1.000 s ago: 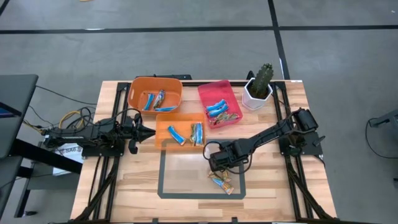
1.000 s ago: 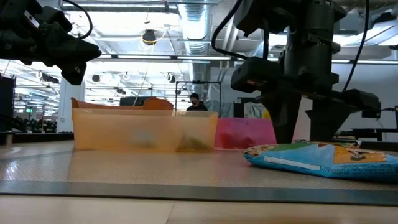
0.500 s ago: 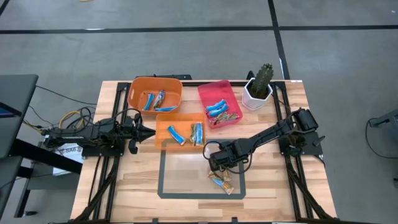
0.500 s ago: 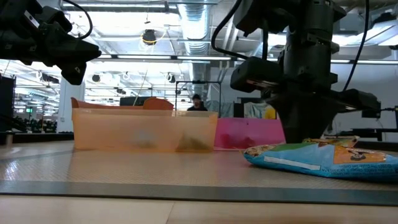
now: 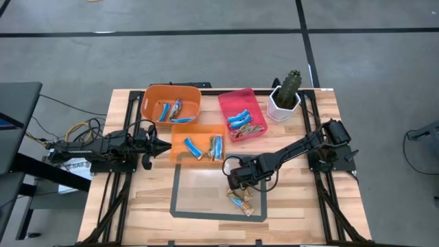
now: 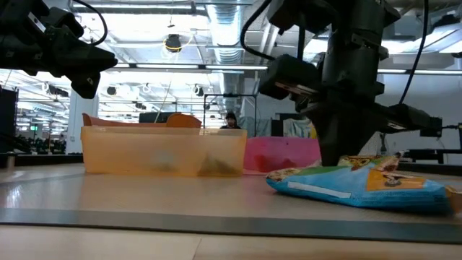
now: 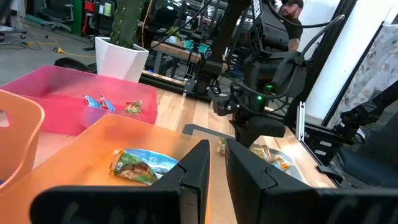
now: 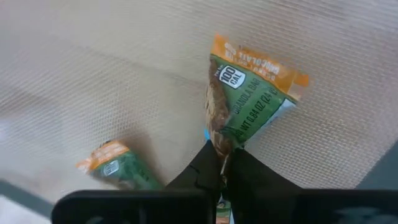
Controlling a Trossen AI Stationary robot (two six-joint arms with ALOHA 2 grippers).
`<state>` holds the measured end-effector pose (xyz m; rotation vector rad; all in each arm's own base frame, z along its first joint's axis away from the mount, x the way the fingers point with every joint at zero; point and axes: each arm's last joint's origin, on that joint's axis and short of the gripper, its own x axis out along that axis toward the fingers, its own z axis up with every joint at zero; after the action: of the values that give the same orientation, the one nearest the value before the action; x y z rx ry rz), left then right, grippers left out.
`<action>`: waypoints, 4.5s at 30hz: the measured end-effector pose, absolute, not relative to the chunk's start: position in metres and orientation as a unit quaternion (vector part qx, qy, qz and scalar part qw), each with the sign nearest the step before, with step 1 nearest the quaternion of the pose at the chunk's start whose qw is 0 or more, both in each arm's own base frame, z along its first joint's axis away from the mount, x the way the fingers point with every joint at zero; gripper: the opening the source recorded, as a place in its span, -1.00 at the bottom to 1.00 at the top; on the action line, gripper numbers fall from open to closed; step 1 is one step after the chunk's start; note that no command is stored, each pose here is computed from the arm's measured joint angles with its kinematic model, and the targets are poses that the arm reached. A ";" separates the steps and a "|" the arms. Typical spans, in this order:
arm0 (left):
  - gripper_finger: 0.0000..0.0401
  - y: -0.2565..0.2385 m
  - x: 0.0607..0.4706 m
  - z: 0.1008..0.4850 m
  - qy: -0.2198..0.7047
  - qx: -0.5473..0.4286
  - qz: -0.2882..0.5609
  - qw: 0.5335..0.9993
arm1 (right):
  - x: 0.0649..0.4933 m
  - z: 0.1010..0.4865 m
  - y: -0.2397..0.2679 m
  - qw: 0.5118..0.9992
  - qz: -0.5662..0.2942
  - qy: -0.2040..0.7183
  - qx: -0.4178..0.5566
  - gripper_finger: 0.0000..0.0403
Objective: Pick and place Granola Bars by type
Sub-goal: Put the yellow granola bar into the bottom orange bin
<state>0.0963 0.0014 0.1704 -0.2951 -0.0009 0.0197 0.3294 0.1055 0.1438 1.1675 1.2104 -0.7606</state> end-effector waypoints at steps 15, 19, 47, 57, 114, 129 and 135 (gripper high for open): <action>-0.78 0.001 0.096 0.170 0.000 -0.147 0.010 0.989 | 0.358 0.209 0.091 0.735 -0.185 0.366 0.540 -0.99; -0.78 0.001 0.096 0.170 0.000 -0.147 0.010 0.989 | 0.362 0.228 0.081 0.760 -0.159 0.315 0.546 -0.99; -0.78 0.001 0.096 0.170 0.000 -0.147 0.010 0.989 | 0.375 0.259 0.042 0.789 -0.158 0.254 0.536 -0.99; -0.78 0.001 0.096 0.170 0.000 -0.147 0.010 0.989 | 0.421 0.255 0.002 0.772 -0.191 0.279 0.538 -0.99; -0.78 0.001 0.096 0.170 0.000 -0.147 0.010 0.989 | 0.455 0.196 -0.053 0.695 -0.328 0.336 0.545 -0.99; -0.78 0.001 0.096 0.170 -0.001 -0.147 0.010 0.989 | 0.455 0.196 -0.053 0.694 -0.327 0.336 0.545 -0.81; -0.78 0.001 0.096 0.170 0.000 -0.147 0.010 0.989 | 0.455 0.197 -0.053 0.692 -0.329 0.335 0.549 -0.64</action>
<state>0.0963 0.0014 0.1704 -0.2951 -0.0008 0.0198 0.4550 -0.0529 0.1965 1.2271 0.7479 -0.7344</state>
